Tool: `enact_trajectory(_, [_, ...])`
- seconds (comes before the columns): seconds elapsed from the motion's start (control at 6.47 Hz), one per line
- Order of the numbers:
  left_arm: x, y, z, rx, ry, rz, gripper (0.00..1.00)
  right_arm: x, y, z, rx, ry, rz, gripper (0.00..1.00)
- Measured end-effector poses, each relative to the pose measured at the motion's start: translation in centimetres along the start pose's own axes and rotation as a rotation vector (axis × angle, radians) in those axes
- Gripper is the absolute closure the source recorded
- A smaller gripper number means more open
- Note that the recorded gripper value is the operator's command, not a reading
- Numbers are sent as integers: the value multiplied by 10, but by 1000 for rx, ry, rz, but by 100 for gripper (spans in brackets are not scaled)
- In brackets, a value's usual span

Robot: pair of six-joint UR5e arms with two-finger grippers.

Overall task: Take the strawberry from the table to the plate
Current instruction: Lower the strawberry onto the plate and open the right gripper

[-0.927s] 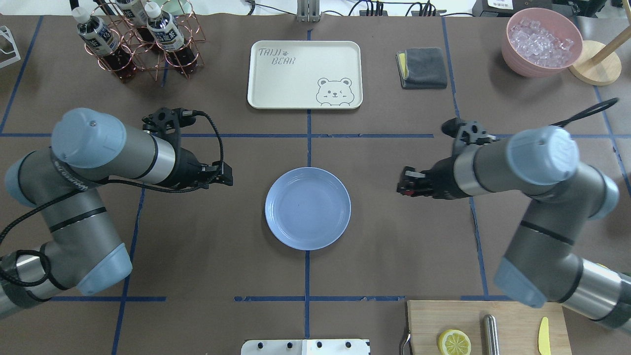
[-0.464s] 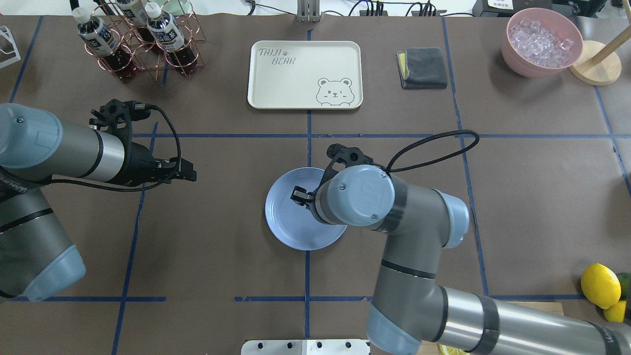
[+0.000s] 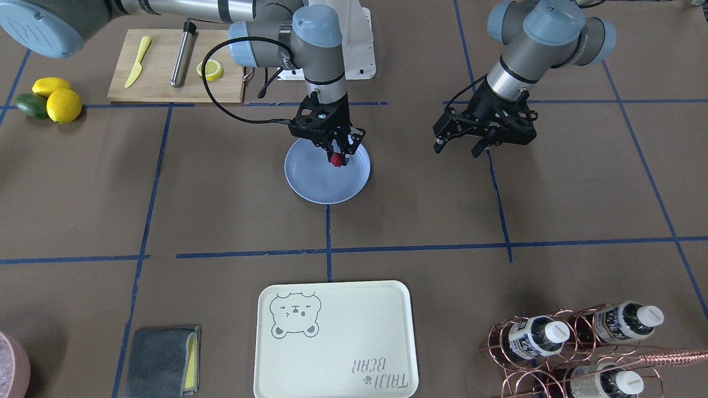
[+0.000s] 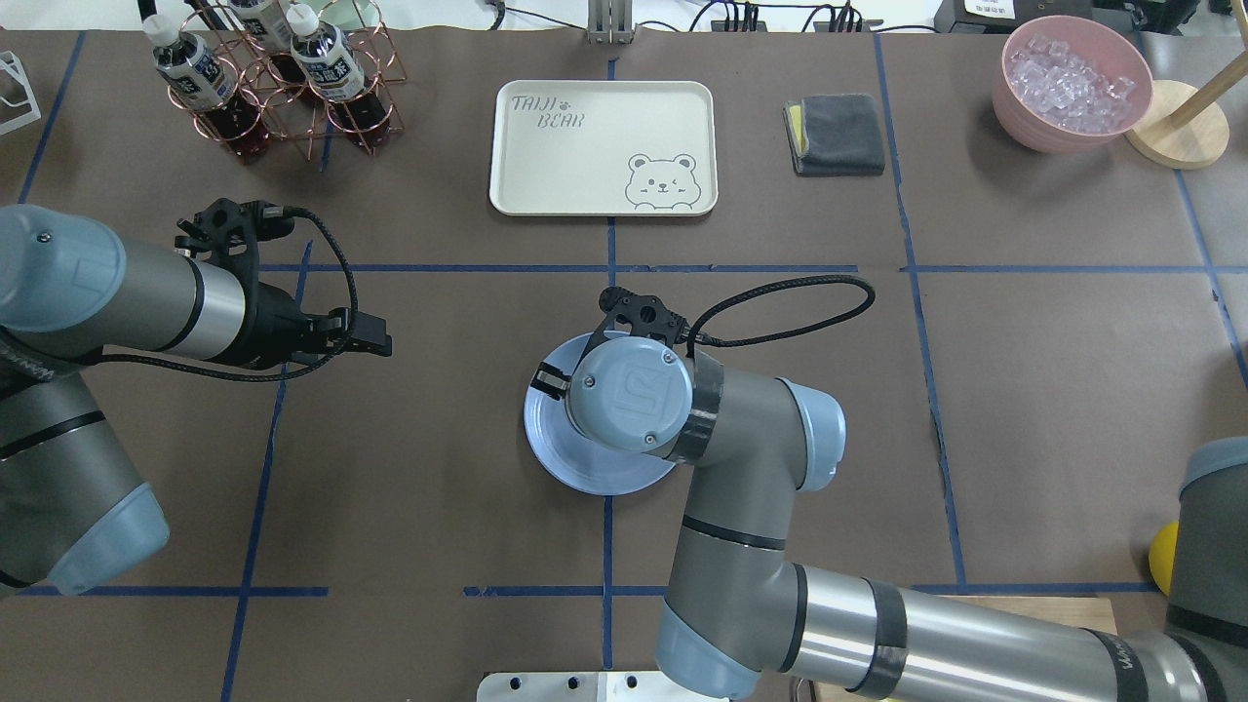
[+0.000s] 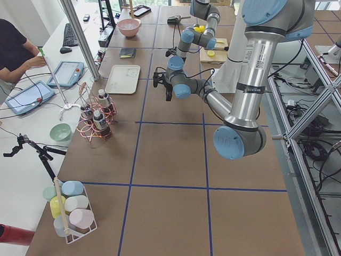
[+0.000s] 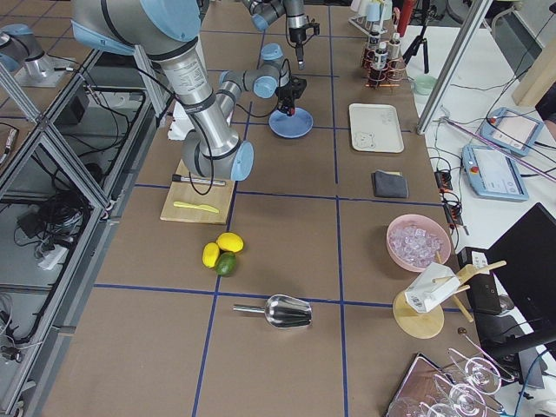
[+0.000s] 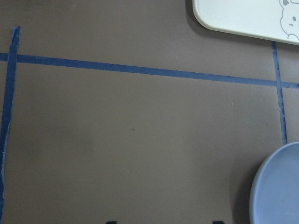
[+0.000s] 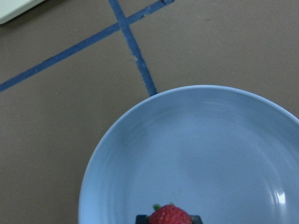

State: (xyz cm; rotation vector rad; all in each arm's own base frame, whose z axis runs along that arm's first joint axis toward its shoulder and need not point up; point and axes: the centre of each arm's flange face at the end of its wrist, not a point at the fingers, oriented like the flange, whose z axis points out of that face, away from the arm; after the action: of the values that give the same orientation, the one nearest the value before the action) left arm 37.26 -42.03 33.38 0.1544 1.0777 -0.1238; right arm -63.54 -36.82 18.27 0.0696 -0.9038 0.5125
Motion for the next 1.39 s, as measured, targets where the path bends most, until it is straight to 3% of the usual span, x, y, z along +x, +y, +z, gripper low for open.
enact_trajectory(0.62, [2, 0, 2, 1, 1, -1, 0, 12, -2, 16, 10, 36, -5, 97])
enact_trajectory(0.77, [1, 0, 2, 2, -2, -2, 0, 13, -2, 17, 10, 38, -8, 40])
enact_trajectory(0.93, [-2, 0, 3, 2, -7, -5, 0, 13, -2, 17, 9, 39, -10, 0])
enact_trajectory(1.39, [-7, -1, 4, 4, -15, -10, 0, 13, -4, 10, 8, 50, -13, 0])
